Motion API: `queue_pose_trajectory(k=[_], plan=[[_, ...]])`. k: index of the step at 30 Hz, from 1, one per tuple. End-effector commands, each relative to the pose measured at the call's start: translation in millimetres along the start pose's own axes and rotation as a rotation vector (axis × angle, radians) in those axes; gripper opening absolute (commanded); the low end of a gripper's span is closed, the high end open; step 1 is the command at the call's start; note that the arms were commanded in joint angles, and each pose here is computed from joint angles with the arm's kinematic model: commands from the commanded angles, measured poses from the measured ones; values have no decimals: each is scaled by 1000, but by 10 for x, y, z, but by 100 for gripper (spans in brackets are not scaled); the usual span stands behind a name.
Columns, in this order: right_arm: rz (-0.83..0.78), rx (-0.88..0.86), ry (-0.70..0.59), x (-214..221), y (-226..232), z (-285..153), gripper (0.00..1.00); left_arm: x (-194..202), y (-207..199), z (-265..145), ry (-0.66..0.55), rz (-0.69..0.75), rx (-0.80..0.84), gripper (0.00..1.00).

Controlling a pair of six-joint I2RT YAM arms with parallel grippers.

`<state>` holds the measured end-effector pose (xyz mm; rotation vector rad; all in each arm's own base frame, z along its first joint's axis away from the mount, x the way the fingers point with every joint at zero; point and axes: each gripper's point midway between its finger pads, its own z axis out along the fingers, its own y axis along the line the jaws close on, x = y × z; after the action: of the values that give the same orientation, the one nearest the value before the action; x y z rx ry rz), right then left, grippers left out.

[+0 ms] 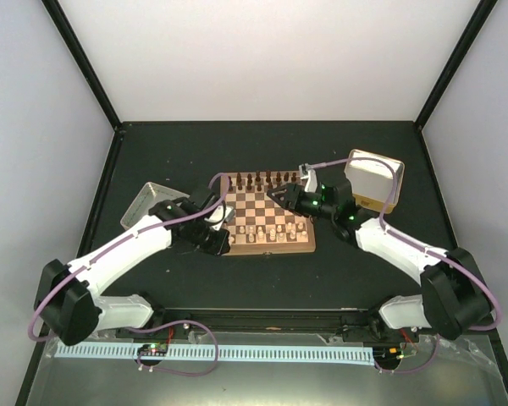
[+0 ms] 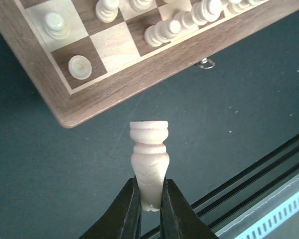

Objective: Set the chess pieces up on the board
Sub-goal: Place the chess piece on the chessboard.

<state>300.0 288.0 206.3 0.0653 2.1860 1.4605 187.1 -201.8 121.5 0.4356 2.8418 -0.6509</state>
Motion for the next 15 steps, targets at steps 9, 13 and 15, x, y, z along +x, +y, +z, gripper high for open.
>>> queue_pose_trajectory(k=[9, 13, 15], plan=[[-221, -136, 312, 562, 295, 216, 56, -366, -231, -374, -86, 228, 1, 2], [-185, -242, 330, 639, 458, 217, 59, -441, -374, -477, -152, 271, 65, 2], [-179, -268, 345, 678, 509, 225, 59, -463, -437, -528, -182, 289, 94, 2]])
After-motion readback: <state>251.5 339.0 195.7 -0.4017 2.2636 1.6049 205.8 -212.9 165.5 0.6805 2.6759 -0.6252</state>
